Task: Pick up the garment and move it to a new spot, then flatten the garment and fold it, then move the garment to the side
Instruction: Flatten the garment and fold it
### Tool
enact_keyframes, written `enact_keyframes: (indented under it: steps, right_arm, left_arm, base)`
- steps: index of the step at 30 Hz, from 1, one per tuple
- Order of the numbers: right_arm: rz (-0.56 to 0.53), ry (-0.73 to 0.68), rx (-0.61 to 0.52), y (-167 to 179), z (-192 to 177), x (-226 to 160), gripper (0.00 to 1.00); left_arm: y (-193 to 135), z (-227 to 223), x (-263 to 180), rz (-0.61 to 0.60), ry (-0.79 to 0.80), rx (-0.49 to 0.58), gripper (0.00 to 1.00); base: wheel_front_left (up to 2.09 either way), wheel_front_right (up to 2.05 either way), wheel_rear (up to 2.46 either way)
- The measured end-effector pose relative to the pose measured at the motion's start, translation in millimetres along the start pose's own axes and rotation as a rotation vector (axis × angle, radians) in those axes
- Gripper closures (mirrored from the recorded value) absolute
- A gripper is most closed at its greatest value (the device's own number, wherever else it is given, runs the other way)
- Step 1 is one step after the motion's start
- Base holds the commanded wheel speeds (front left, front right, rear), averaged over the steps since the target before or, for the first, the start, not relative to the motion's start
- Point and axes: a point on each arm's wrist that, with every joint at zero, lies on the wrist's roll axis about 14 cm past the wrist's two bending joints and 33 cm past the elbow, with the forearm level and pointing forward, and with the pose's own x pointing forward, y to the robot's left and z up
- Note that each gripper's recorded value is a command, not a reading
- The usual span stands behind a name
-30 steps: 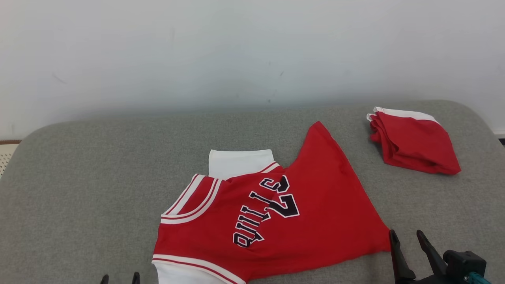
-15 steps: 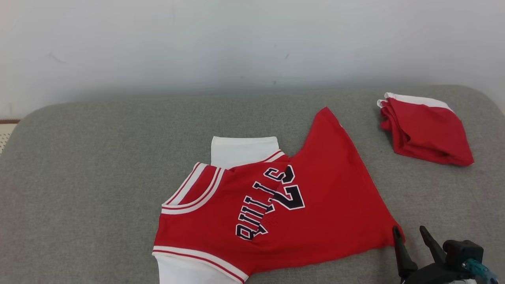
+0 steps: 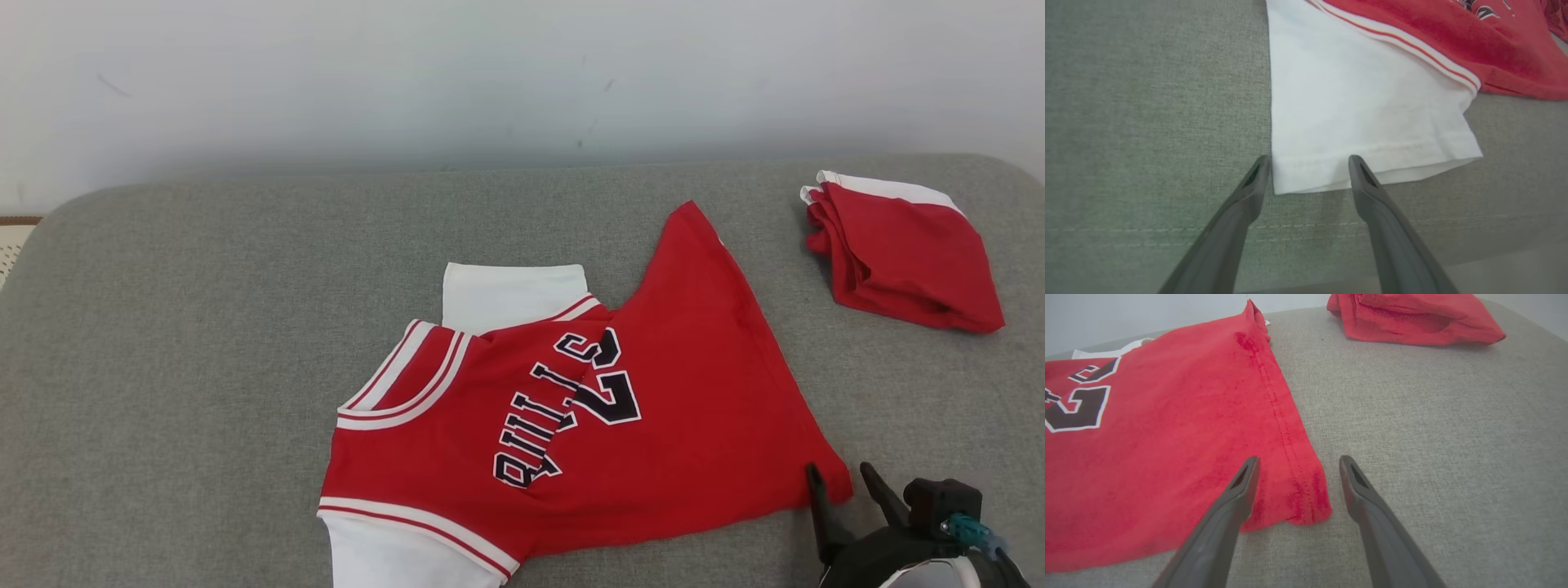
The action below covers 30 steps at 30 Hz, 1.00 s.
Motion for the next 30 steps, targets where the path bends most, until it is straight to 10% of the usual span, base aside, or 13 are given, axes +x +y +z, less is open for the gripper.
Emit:
enact_keyframes:
  steps: [7, 8, 10, 12, 13, 14, 30]
  right_arm:
    - [-0.002, 0.064, 0.016, -1, -19, 1, 0.0]
    - [-0.005, 0.073, 0.018, -2, -21, 1, 0.0]
    - [-0.008, 0.1, 0.023, -2, -27, 0, 0.0]
    - [-0.004, 0.107, 0.024, -1, -29, 2, 0.55]
    - [-0.001, 0.105, 0.026, 0, -28, 3, 0.9]
    - [0.002, 0.102, 0.029, 2, -28, 3, 1.0]
    - [0.075, -0.046, 0.11, 27, 10, 0, 1.0]
  left_arm:
    - [-3, -11, 3, -0.01, 0.039, -0.031, 0.08]
    - [-3, -13, 4, -0.011, 0.045, -0.037, 0.44]
    - [-3, -14, 6, -0.015, 0.05, -0.056, 0.62]
    - [-7, -16, 7, -0.031, 0.059, -0.065, 1.0]
    - [-8, -16, 8, -0.036, 0.052, -0.078, 1.0]
    - [-9, -17, 8, -0.038, 0.055, -0.085, 1.0]
    - [2, 54, 5, -0.011, -0.208, -0.053, 1.0]
  base:
    - [0.0, 0.0, 0.0]
    - [0.0, 0.0, 0.0]
    - [0.0, 0.0, 0.0]
    - [0.0, 0.0, 0.0]
    - [0.0, 0.0, 0.0]
    - [0.0, 0.0, 0.0]
    - [0.0, 0.0, 0.0]
